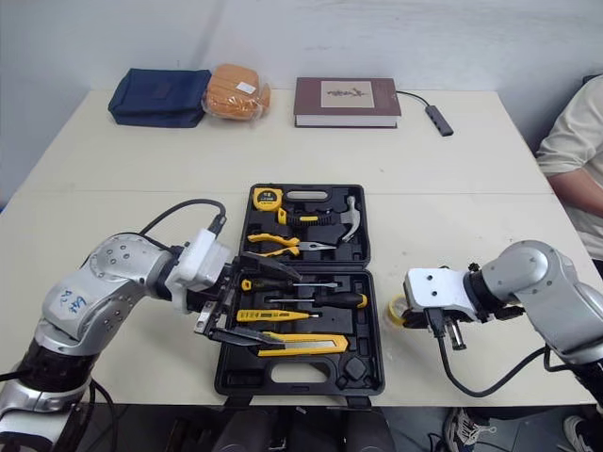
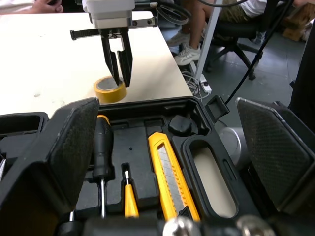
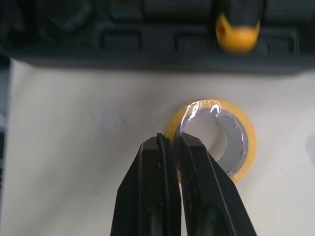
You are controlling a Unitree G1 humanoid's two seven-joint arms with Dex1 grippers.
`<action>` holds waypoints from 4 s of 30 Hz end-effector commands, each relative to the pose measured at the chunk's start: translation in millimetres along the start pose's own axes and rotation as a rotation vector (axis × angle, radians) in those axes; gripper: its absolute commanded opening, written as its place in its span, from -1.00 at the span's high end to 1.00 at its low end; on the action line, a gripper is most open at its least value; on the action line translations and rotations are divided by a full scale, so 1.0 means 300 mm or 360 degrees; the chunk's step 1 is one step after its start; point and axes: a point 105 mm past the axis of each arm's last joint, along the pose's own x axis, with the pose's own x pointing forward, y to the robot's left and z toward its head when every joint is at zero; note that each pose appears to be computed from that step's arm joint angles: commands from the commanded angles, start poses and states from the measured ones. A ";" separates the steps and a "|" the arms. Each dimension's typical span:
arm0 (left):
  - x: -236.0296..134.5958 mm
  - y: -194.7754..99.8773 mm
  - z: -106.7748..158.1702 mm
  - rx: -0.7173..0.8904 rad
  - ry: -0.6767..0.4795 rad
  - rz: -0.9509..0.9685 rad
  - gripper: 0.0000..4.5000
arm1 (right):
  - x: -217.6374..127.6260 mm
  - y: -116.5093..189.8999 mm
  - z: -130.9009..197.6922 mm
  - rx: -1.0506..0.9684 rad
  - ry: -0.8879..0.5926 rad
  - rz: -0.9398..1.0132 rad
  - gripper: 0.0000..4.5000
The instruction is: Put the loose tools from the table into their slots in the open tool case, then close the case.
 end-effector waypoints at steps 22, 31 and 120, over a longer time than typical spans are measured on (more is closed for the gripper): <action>0.041 -0.117 -0.051 0.0008 0.0084 -0.0288 -1.00 | 0.149 0.221 0.170 -0.0104 -0.0382 0.0294 0.98; 0.040 -0.118 -0.050 0.0003 0.0091 -0.0297 -1.00 | 0.185 0.218 0.143 -0.0108 -0.0344 0.0291 0.98; -0.230 0.221 -0.408 -0.0325 0.0435 0.0943 0.98 | 0.154 -0.229 -0.004 0.0515 -0.0561 -0.0738 1.00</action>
